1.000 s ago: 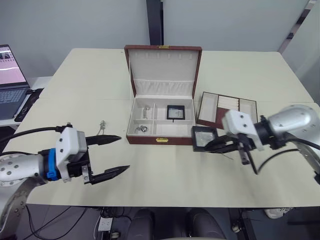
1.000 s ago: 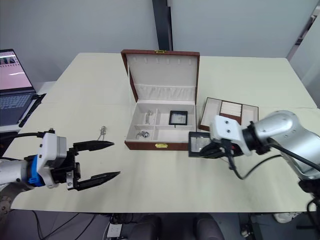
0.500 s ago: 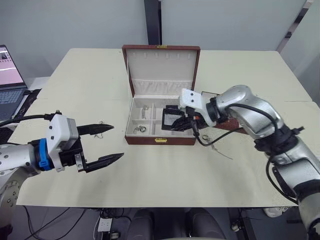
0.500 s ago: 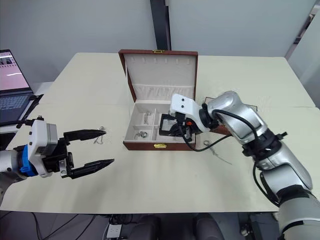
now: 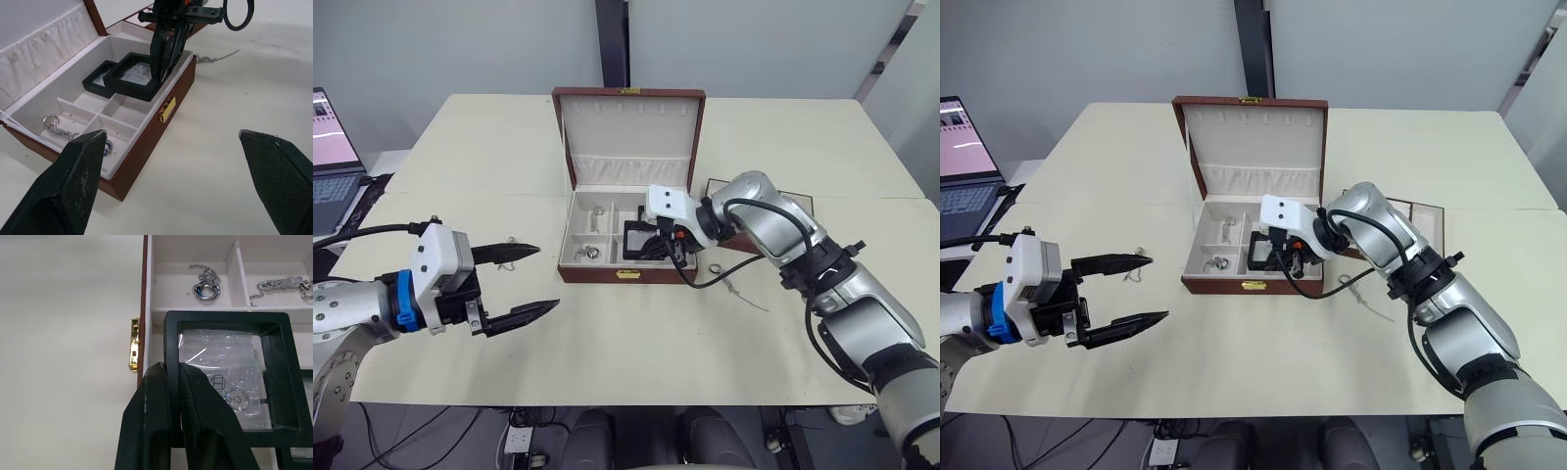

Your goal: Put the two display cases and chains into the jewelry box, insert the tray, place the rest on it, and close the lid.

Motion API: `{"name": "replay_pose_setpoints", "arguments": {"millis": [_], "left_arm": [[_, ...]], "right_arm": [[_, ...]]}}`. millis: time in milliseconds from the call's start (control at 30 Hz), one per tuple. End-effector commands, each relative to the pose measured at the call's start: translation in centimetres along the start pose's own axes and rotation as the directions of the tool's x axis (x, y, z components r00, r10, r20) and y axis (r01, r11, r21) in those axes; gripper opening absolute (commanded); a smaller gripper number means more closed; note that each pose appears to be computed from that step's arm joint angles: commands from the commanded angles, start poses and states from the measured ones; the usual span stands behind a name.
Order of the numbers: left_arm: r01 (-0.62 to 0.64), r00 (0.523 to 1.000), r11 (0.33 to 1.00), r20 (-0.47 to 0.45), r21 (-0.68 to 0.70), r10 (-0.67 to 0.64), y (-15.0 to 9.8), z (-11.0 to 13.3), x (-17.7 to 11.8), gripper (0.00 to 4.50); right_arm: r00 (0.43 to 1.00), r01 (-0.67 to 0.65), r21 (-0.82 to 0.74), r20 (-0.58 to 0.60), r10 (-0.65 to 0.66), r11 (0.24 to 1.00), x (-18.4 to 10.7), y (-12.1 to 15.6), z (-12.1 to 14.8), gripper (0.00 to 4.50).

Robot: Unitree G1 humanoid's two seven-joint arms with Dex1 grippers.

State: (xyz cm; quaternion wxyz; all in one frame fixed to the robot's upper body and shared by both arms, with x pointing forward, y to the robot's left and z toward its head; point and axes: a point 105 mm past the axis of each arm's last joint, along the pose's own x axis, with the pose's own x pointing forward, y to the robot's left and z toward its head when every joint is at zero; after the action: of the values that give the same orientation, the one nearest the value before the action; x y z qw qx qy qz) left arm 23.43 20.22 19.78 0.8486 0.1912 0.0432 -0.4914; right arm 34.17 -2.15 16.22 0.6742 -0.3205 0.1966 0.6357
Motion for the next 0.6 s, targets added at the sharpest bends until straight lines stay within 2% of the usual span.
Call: {"name": "replay_pose_setpoints", "arguments": {"millis": [33,333,400,600], "left_arm": [[-0.003,1.000,1.000,0.012,0.029,0.002,0.0,0.4,0.1,4.50],[-0.003,1.000,0.999,0.005,0.039,0.003,0.1,0.3,0.2,4.50],[-0.004,1.000,0.999,0.001,0.041,0.004,0.1,0.2,0.2,4.50],[-0.016,1.000,0.999,-0.004,0.042,0.016,0.3,0.0,0.1,4.50]], "right_arm": [[1.000,-0.002,-0.033,0.005,0.002,0.999,-0.3,0.3,0.5,0.01],[1.000,-0.007,0.007,0.010,0.007,1.000,-0.4,0.0,0.4,0.01],[1.000,0.002,0.011,0.019,-0.002,1.000,-0.6,-0.4,0.6,0.74],[0.998,0.025,0.004,0.053,-0.025,1.000,-1.8,-1.4,1.8,2.17]]}}
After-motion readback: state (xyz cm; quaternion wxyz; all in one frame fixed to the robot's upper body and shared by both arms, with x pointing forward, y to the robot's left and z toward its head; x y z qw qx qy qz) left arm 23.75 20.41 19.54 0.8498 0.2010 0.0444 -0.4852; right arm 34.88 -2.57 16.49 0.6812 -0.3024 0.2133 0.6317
